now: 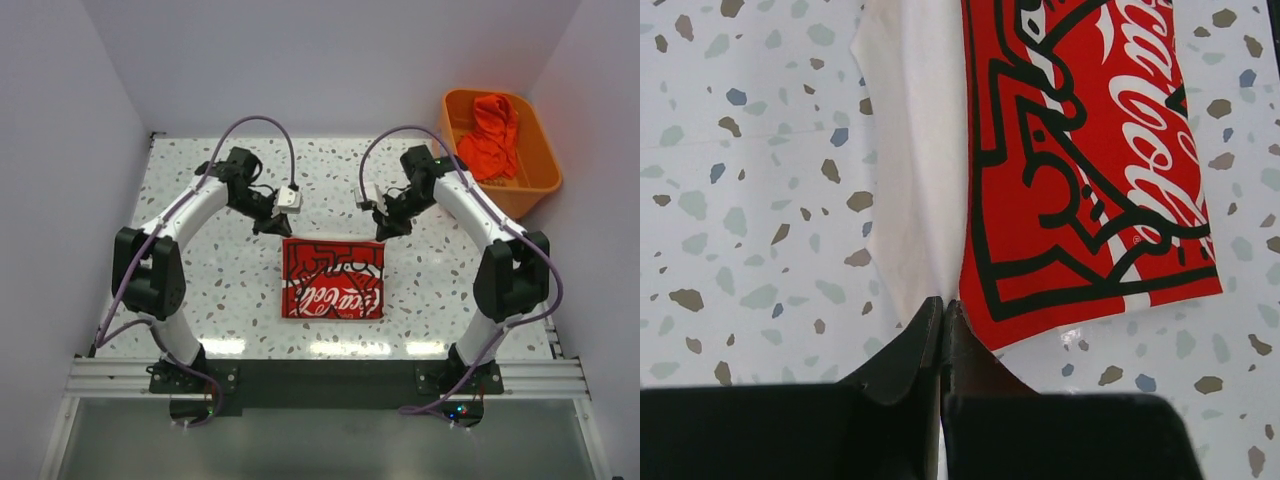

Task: Fold and stack the t-shirts
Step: Fold the tshirt

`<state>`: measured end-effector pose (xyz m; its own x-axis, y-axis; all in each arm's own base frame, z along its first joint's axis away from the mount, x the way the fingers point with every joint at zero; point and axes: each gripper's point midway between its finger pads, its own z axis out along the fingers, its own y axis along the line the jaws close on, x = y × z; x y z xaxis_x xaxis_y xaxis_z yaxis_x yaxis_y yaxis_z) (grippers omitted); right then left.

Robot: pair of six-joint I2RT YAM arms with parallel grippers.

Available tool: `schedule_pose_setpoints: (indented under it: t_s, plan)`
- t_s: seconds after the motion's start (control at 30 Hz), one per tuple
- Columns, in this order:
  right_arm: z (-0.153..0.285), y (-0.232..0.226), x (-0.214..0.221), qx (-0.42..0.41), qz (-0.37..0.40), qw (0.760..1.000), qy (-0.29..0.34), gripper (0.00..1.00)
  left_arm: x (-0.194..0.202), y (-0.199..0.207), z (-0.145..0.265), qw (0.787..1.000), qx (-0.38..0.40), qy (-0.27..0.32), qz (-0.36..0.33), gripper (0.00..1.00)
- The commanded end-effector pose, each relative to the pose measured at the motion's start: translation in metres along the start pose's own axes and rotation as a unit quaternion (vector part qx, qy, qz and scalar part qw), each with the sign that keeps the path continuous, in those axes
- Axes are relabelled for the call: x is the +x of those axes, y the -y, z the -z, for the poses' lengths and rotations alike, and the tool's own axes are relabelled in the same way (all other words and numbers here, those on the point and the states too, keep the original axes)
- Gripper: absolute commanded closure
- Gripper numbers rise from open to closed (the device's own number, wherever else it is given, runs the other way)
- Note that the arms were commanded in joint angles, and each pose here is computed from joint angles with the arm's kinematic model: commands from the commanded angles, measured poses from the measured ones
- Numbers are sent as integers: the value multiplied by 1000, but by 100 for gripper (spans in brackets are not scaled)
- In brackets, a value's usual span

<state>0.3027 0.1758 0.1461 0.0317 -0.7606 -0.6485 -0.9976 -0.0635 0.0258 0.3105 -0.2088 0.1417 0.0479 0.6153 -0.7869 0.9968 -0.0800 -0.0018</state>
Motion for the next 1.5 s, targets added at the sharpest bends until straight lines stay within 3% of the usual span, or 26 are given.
schedule_pose_setpoints:
  t_s: [0.0, 0.3, 0.63, 0.83, 1.07, 1.23, 1.47]
  plan:
    - [0, 16, 11, 7, 12, 1000, -17, 100, 5, -28, 0, 1000, -23, -2, 2, 100]
    - [-43, 70, 54, 39, -24, 998, -45, 100, 45, -82, -31, 996, -42, -21, 76, 100]
    - [-70, 89, 85, 33, -64, 995, -73, 100, 88, -101, -56, 986, -45, -63, 146, 100]
    - [-44, 96, 51, 54, -55, 996, -42, 100, 54, -87, -35, 992, -39, -19, 120, 100]
    - [-13, 60, 31, 43, -38, 998, -35, 100, 1, -78, -7, 996, -44, 27, 74, 100]
    - [-18, 72, 55, 58, -46, 996, -59, 100, 22, -85, -20, 994, -42, 9, 95, 100]
    - [-41, 118, 83, 87, -59, 991, -84, 100, 55, -130, -42, 990, -74, -20, 115, 100]
